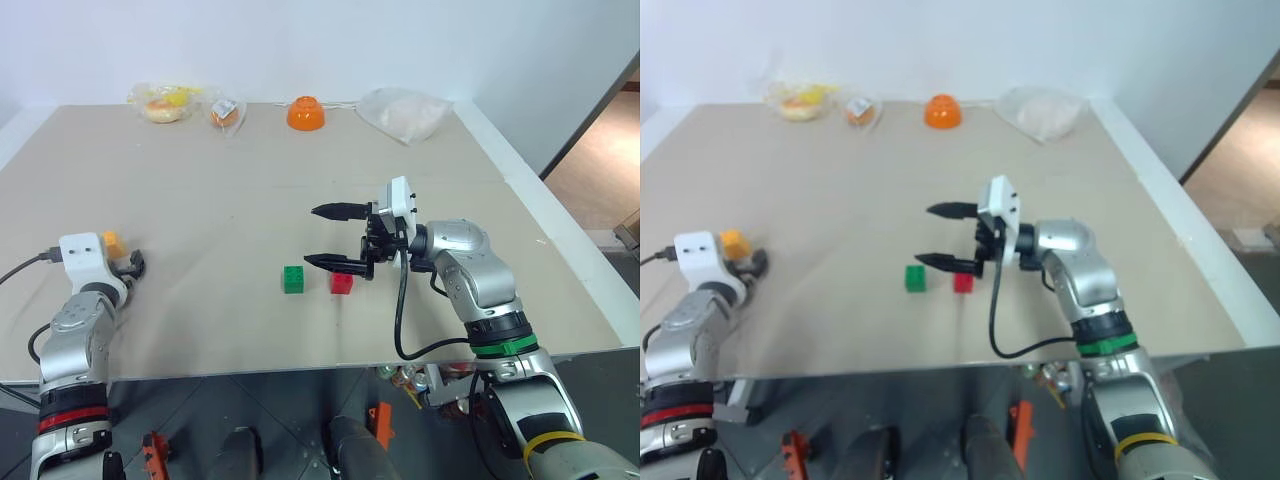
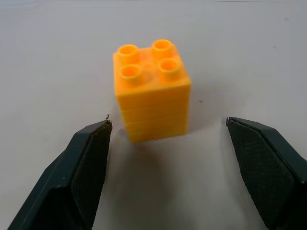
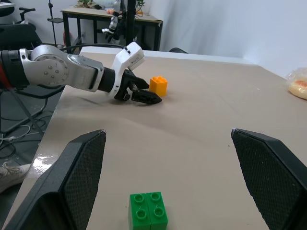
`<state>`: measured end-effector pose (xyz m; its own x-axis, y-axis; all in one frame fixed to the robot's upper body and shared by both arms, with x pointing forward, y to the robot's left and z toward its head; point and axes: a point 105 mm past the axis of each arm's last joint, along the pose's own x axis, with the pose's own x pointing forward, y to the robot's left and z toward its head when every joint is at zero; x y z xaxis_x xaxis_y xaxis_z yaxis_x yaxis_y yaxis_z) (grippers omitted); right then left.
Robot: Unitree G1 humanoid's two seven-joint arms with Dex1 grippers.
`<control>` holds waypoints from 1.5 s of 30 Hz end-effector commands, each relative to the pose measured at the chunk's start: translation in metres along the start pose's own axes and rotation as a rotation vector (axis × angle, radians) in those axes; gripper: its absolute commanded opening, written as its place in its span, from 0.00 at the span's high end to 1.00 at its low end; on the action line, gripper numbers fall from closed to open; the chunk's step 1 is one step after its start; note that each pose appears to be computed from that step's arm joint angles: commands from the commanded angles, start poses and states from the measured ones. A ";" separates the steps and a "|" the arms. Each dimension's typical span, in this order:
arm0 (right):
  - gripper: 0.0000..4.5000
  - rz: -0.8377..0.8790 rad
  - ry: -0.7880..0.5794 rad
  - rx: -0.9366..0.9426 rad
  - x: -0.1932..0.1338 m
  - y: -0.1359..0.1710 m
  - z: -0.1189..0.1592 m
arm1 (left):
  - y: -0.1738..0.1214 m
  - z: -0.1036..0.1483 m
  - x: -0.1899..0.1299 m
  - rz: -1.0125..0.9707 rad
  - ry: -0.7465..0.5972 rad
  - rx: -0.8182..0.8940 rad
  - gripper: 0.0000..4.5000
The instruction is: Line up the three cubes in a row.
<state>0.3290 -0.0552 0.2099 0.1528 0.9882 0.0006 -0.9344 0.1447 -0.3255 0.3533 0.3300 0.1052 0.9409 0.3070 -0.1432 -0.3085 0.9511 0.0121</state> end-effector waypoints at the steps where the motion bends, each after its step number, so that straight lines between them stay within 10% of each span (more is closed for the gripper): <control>1: 0.03 -0.004 -0.032 -0.046 0.000 -0.002 0.014 | 0.009 0.012 0.003 0.046 -0.039 0.014 0.13; 6: 0.03 -0.010 -0.031 -0.044 -0.001 -0.002 0.013 | 0.004 0.012 0.010 0.040 -0.038 0.020 0.13; 15: 0.03 -0.029 -0.018 -0.043 -0.004 -0.003 0.010 | 0.006 0.015 0.014 0.055 -0.059 0.009 0.71; 21: 0.03 -0.018 -0.014 -0.039 -0.006 -0.002 0.012 | -0.004 0.028 0.015 -0.031 -0.126 -0.009 0.71; 25: 0.03 0.012 0.012 -0.031 -0.012 0.003 0.011 | -0.052 0.049 0.001 -0.425 -0.255 0.085 0.71; 35: 0.03 -0.019 0.039 -0.034 -0.021 0.002 0.009 | -0.092 0.018 -0.069 -1.249 -0.255 0.404 0.71; 45: 0.03 -0.040 0.054 -0.026 -0.029 0.006 0.009 | -0.112 0.003 -0.084 -1.580 -0.190 0.505 0.71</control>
<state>0.3198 -0.0782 0.2017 0.1998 0.9773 -0.0708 -0.9368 0.1694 -0.3060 0.3127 0.2019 0.1179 0.3247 -0.9255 -0.1949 0.9270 0.2705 0.2600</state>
